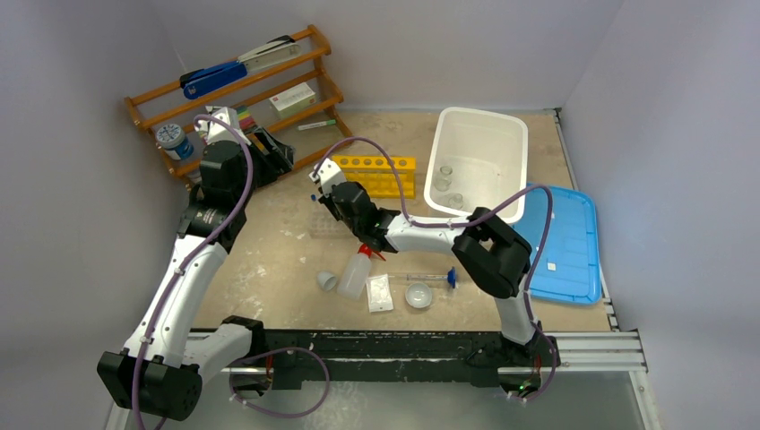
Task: Organize the chemistry lab equipment
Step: Insert the test tube into the slot of the test tube rack.
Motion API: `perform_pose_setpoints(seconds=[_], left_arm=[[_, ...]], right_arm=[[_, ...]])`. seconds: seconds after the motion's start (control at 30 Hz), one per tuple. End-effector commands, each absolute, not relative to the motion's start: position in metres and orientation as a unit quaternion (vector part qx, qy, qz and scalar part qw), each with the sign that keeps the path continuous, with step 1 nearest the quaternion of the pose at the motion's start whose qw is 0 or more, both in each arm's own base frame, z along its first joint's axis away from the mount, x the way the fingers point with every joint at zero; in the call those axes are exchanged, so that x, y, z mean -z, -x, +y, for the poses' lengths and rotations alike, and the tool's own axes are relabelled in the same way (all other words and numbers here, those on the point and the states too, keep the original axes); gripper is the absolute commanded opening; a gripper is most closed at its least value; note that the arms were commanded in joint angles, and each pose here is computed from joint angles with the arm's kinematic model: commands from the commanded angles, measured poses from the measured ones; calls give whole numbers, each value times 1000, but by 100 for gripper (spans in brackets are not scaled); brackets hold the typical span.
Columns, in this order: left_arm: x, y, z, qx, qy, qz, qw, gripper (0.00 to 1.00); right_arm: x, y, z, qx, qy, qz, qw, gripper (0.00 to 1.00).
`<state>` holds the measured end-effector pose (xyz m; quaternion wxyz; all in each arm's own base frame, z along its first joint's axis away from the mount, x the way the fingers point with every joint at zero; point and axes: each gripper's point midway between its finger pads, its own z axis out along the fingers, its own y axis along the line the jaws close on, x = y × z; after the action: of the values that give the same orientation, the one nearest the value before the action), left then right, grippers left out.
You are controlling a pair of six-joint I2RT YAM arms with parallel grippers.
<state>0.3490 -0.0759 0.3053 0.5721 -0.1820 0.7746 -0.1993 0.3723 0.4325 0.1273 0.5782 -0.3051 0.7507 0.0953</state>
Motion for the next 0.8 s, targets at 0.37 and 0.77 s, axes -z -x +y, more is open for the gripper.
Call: perform_pose_setpoints(seconds=[0.37, 0.77], left_arm=[[-325, -350, -73, 207, 178, 751, 601, 68], [-325, -349, -73, 207, 179, 751, 600, 68]], right_arm=[[-114, -373, 441, -104, 297, 756, 574, 1], [-124, -372, 437, -102, 294, 753, 580, 24]])
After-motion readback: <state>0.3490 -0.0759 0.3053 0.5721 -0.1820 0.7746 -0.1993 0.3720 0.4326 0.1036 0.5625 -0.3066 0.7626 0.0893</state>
